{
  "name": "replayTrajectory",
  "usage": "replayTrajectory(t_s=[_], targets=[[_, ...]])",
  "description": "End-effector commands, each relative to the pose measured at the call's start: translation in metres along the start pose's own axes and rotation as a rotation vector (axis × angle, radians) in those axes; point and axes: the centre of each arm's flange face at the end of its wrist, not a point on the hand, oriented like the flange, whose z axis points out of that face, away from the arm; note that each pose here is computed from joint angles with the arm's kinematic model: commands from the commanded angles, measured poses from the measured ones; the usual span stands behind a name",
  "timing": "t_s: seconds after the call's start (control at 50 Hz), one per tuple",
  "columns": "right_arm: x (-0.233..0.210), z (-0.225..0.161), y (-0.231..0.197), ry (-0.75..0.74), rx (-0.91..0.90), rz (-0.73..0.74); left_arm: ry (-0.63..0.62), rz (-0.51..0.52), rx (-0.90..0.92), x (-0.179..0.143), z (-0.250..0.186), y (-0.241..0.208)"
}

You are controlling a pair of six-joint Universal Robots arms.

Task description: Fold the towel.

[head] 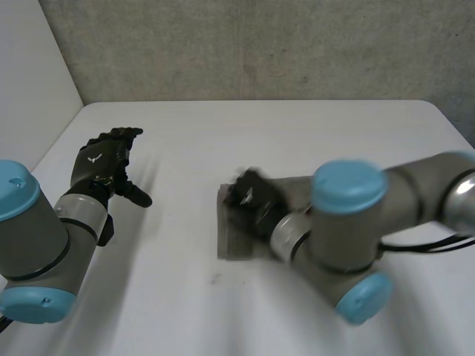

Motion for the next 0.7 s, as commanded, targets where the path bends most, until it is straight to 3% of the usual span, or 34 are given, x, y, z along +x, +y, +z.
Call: replayTrajectory(t_s=[0.02, 0.18, 0.28, 0.36, 0.5, 0.7], targets=[[-0.049, -0.004, 0.0, -0.123, -0.01, 0.031, 0.001, 0.0, -0.001, 0.0, 0.0, 0.0], [-0.015, -0.018, -0.015, -0.016, -0.007, 0.081, 0.001, 0.004, -0.007, 0.0, 0.0, 0.002], [0.054, -0.038, 0.001, 0.148, -0.016, 0.282, 0.001, 0.004, -0.01, 0.0, 0.0, 0.003], [0.073, -0.051, 0.006, 0.174, -0.005, 0.371, 0.002, 0.006, -0.01, 0.001, 0.0, 0.004], [0.106, -0.082, 0.068, 0.226, -0.095, 0.54, 0.009, 0.007, -0.019, 0.003, -0.002, 0.006], [0.091, -0.106, 0.139, 0.218, -0.233, 0.675, 0.011, 0.008, -0.015, 0.003, -0.001, 0.009]])
